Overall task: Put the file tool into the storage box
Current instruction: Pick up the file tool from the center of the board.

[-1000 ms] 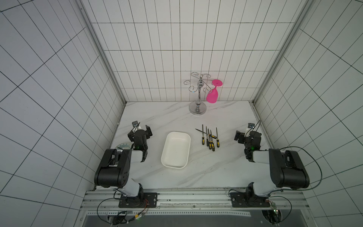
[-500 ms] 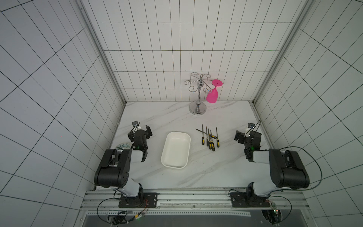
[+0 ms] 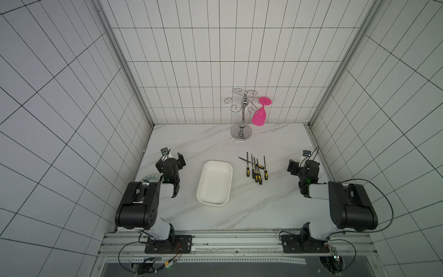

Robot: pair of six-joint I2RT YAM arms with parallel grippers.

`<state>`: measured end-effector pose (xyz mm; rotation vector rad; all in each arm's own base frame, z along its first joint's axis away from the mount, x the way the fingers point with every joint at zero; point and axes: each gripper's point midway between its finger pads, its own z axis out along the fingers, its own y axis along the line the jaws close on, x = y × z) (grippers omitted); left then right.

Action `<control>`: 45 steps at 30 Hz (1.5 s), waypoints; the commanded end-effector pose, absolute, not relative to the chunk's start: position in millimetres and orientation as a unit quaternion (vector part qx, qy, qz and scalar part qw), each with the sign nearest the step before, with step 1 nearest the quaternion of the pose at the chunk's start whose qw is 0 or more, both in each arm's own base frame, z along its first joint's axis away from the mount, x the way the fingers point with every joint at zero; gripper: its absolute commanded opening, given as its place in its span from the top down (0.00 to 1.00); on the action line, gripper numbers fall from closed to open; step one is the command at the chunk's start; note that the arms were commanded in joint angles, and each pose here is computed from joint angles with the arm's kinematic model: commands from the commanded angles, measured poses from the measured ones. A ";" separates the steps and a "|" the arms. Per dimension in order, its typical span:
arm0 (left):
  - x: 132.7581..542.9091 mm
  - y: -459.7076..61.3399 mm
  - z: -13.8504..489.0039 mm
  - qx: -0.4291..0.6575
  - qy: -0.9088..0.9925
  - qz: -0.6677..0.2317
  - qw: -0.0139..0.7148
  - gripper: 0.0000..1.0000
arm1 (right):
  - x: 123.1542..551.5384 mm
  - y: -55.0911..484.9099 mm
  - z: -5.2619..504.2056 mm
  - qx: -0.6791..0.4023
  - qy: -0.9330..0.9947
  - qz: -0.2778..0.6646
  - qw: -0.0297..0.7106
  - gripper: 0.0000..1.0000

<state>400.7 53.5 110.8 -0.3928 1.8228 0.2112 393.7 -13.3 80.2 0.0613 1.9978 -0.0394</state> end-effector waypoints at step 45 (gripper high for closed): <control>393.8 -45.7 176.6 -0.169 0.840 -0.017 0.515 0.01 | 370.4 207.4 48.2 -0.131 0.951 0.038 0.279 0.44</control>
